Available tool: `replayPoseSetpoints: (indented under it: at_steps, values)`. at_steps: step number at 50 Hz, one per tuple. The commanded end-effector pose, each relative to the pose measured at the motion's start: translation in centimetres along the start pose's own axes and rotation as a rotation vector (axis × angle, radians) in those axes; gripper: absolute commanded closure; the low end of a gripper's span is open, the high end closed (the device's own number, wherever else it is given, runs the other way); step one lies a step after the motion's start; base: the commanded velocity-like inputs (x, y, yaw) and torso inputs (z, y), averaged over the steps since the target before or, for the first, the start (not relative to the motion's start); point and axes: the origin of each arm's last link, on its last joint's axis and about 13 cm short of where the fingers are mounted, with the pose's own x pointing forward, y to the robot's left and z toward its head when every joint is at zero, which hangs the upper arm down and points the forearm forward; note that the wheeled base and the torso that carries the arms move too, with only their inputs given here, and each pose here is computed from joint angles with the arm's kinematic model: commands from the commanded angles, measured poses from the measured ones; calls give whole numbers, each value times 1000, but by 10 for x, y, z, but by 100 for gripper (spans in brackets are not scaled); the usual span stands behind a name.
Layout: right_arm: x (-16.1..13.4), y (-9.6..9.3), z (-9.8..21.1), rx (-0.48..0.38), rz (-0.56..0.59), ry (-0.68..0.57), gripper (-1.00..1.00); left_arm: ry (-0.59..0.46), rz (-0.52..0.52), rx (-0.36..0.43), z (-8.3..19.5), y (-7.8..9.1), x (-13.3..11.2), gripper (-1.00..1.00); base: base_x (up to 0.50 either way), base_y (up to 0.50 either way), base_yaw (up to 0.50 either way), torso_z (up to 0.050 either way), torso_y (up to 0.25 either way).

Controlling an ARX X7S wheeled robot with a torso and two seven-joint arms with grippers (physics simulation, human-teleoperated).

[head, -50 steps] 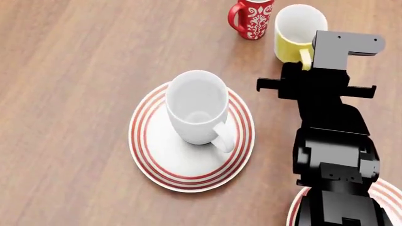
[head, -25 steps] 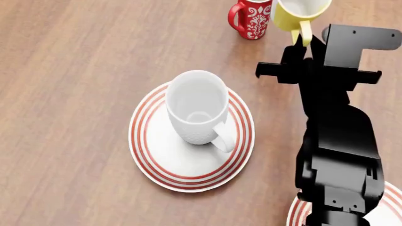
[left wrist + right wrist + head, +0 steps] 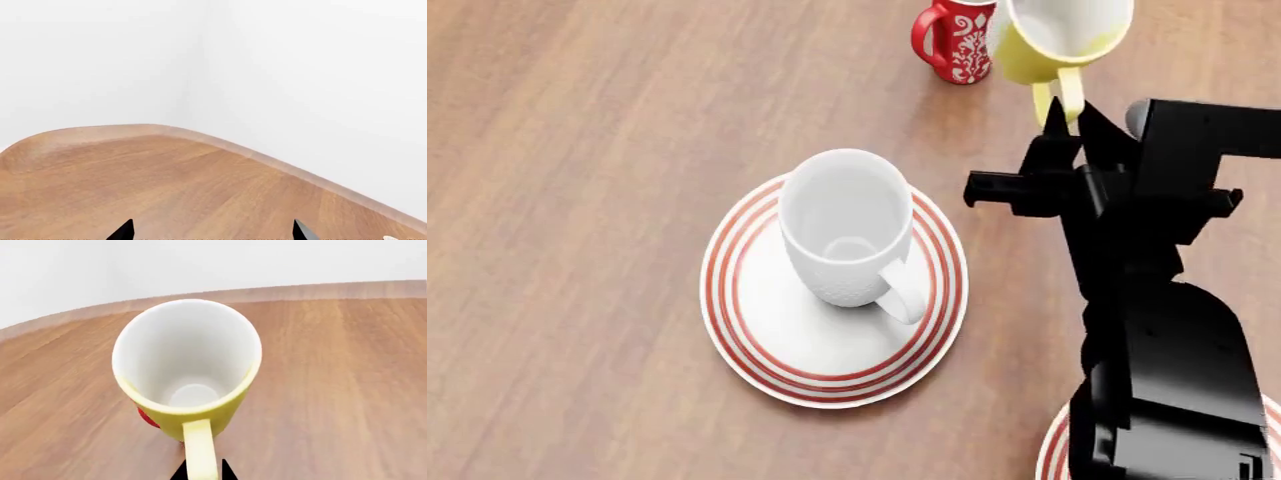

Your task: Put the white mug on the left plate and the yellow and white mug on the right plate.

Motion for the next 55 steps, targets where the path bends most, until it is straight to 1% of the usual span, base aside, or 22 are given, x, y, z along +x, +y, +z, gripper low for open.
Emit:
replayPoseSetpoints:
  at_steps: [1, 12, 15, 19, 21, 25, 27, 31, 35, 36, 39, 40, 42, 43, 49, 51, 55]
  values:
    - [-44, -9, -1, 58, 65, -17, 100, 6, -14, 1, -3, -3, -4, -100, 0, 0, 0, 0, 0]
    - [-76, -11, -4, 59, 87, -26, 100, 10, -17, 6, -5, -2, -1, -100, 0, 0, 0, 0, 0]
    - [-90, -11, 2, 78, 103, -47, 100, 11, -20, 6, -5, -2, 0, -100, 0, 0, 0, 0, 0]
    - [-103, -11, 6, 77, 111, -60, 100, 7, -18, 6, -4, -1, 1, -100, 0, 0, 0, 0, 0]
    - [-114, -13, 6, 73, 109, -60, 100, 6, -16, 6, -3, -1, 2, -100, 0, 0, 0, 0, 0]
    - [-126, -16, 4, 60, 93, -54, 100, 5, -15, 5, -3, -1, 2, -100, 0, 0, 0, 0, 0]
    - [-134, -19, 6, 74, 89, -50, 100, 7, -16, 5, -3, -1, 3, -100, 0, 0, 0, 0, 0]
    - [-148, -22, 4, 22, 63, -9, 100, 10, -23, 6, -2, -2, 3, -100, 0, 0, 0, 0, 0]
    - [-157, -24, 1, -10, 38, 26, 100, 12, -27, 9, -3, -3, 3, -100, 0, 0, 0, 0, 0]
    - [-161, -25, 2, -4, 33, 28, 100, 12, -27, 8, -3, -3, 3, -100, 0, 0, 0, 0, 0]
    - [-168, -28, 3, -36, 7, 56, 100, 12, -25, 8, -2, -2, 2, -100, 0, 0, 0, 0, 0]
    - [-170, -29, 4, -60, -12, 67, 100, 11, -26, 8, -2, -3, 2, -100, 0, 0, 0, 0, 15]
    - [-173, -30, 3, -70, -24, 87, 100, 11, -27, 8, -2, -3, 2, -100, 0, 0, 0, 0, 0]
    - [-176, -30, 3, -94, -38, 106, 100, 13, -29, 8, -3, -3, 2, -100, 0, 0, 0, 0, 0]
    - [-184, -31, 1, -117, -48, 140, 100, 16, -34, 9, -3, -4, 2, -100, 0, 0, 0, 0, 0]
    - [-187, -30, 2, -143, -50, 155, 100, 16, -35, 9, -3, -4, 2, -100, 0, 0, 0, 0, 0]
    - [-193, -30, 1, -167, -50, 186, 100, 18, -37, 10, -4, -4, 2, -100, 0, 0, 0, 0, 0]
